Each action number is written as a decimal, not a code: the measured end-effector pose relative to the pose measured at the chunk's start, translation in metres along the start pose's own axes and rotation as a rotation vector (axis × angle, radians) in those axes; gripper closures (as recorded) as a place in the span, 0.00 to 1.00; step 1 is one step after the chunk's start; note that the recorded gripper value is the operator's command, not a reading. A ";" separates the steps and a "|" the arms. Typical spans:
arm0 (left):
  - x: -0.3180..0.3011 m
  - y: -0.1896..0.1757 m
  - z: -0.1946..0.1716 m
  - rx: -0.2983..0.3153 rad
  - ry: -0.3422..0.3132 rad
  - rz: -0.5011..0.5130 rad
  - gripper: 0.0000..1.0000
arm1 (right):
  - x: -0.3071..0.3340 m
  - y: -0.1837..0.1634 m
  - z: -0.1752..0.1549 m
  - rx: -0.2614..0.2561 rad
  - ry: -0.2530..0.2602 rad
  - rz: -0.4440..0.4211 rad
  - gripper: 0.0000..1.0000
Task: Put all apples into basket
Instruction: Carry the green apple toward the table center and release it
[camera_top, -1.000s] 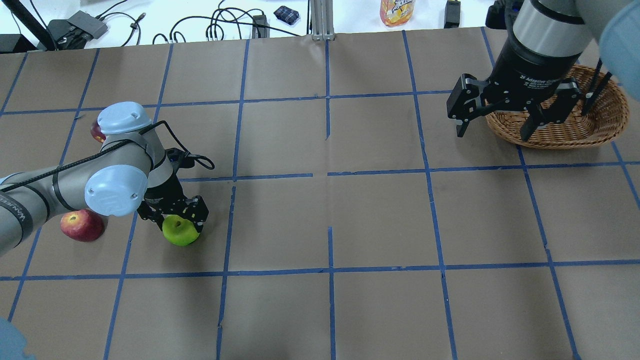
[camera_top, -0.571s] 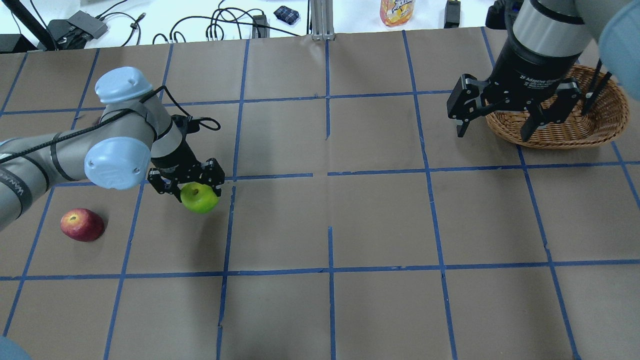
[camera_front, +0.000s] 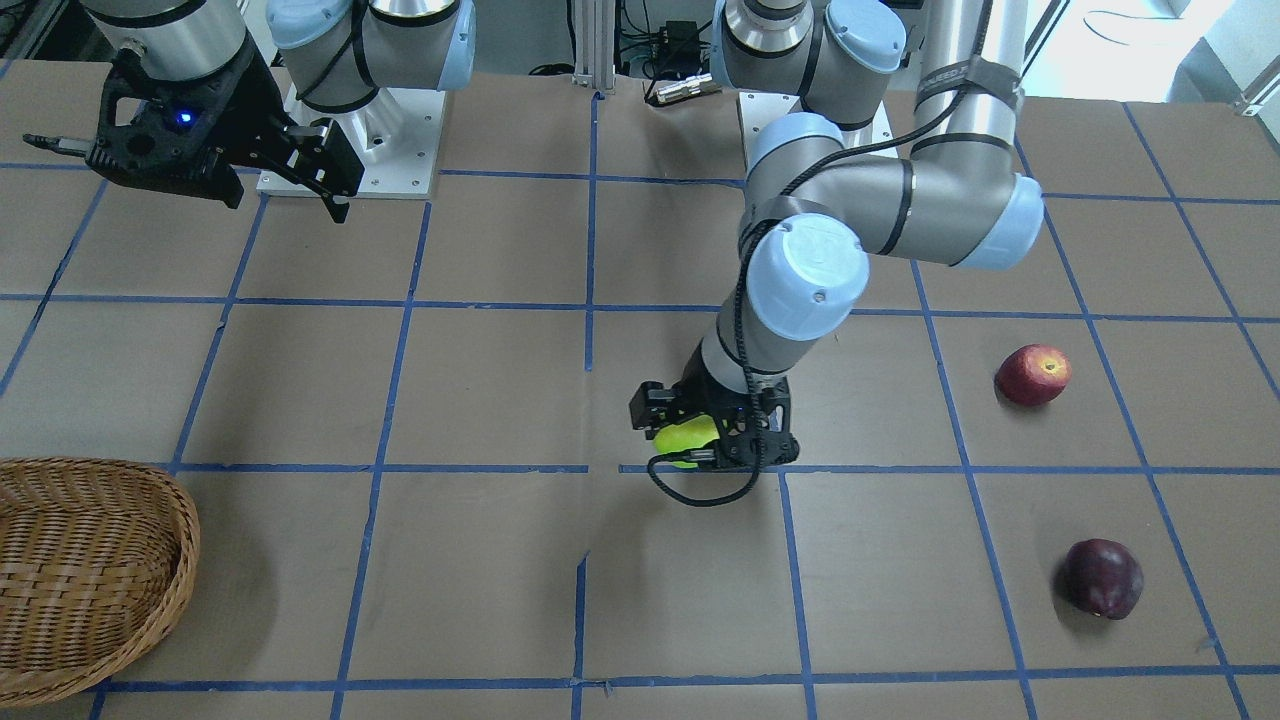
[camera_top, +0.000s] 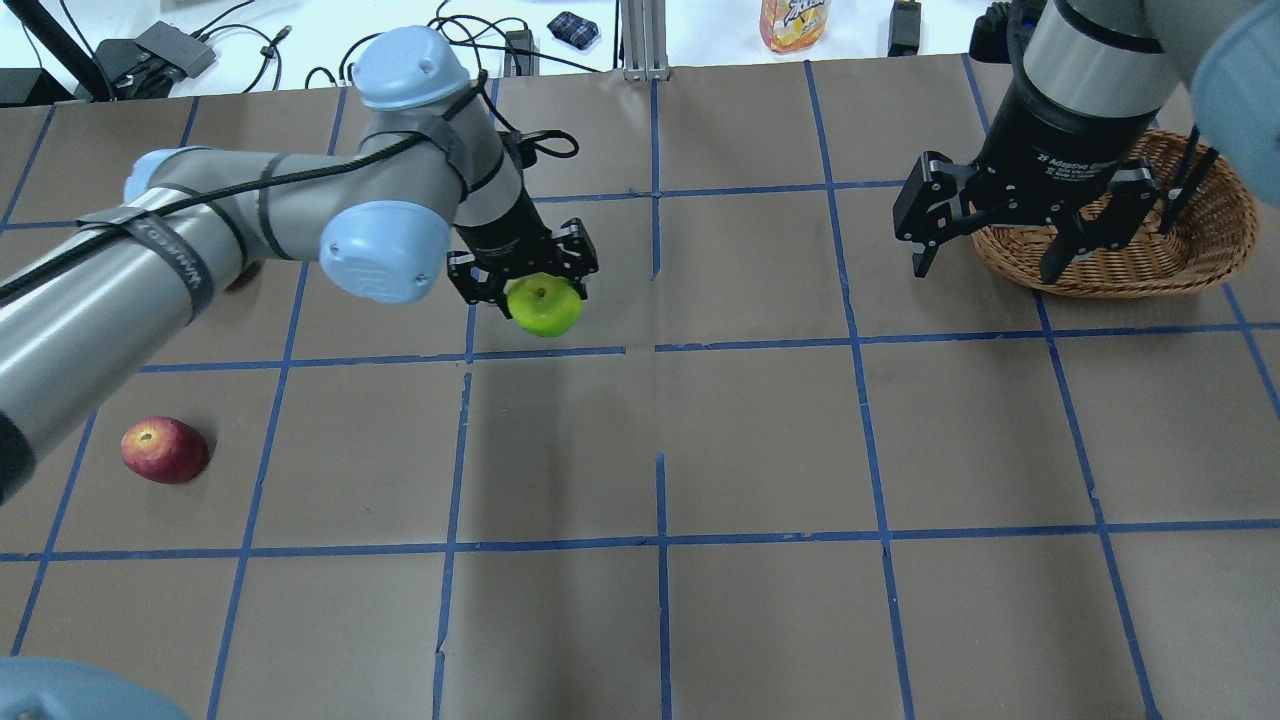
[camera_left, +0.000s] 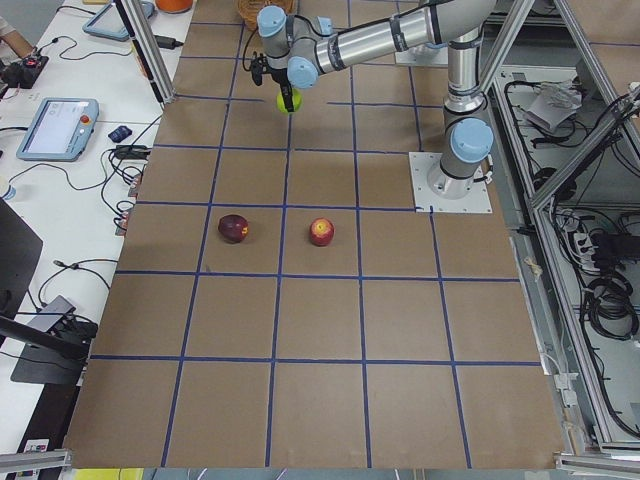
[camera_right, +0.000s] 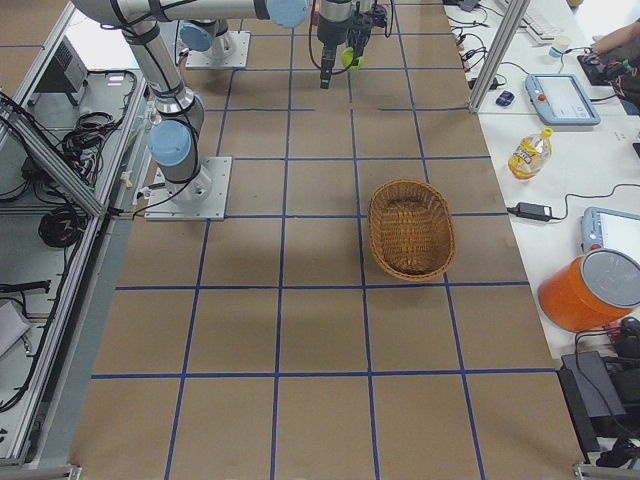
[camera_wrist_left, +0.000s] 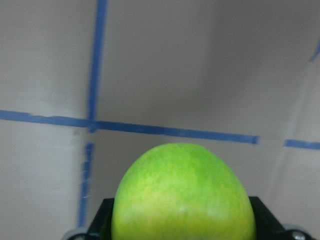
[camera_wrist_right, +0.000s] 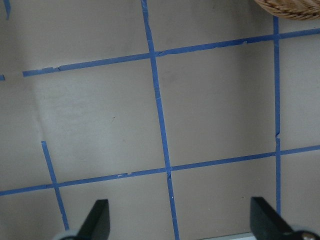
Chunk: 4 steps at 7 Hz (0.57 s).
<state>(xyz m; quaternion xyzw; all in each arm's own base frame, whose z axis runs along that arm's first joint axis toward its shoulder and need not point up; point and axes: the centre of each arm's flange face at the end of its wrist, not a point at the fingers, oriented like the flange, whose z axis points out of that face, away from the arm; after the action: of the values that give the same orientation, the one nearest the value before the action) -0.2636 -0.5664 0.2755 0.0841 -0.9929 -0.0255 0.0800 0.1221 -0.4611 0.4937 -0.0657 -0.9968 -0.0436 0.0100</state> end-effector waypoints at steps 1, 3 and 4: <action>0.033 0.007 0.026 0.026 0.019 -0.015 0.52 | 0.000 0.000 0.001 -0.002 -0.001 -0.001 0.00; 0.062 0.016 0.076 0.031 0.023 -0.016 0.00 | 0.000 -0.001 0.003 -0.005 -0.001 0.000 0.00; 0.066 0.020 0.091 0.024 0.006 -0.009 0.00 | 0.000 -0.001 0.003 -0.005 0.000 0.000 0.00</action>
<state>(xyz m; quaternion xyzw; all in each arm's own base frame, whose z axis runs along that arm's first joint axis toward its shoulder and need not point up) -0.3461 -0.5550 0.1976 0.0898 -0.9925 -0.0138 0.0819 0.1221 -0.4621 0.4905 -0.0657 -0.9967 -0.0462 0.0098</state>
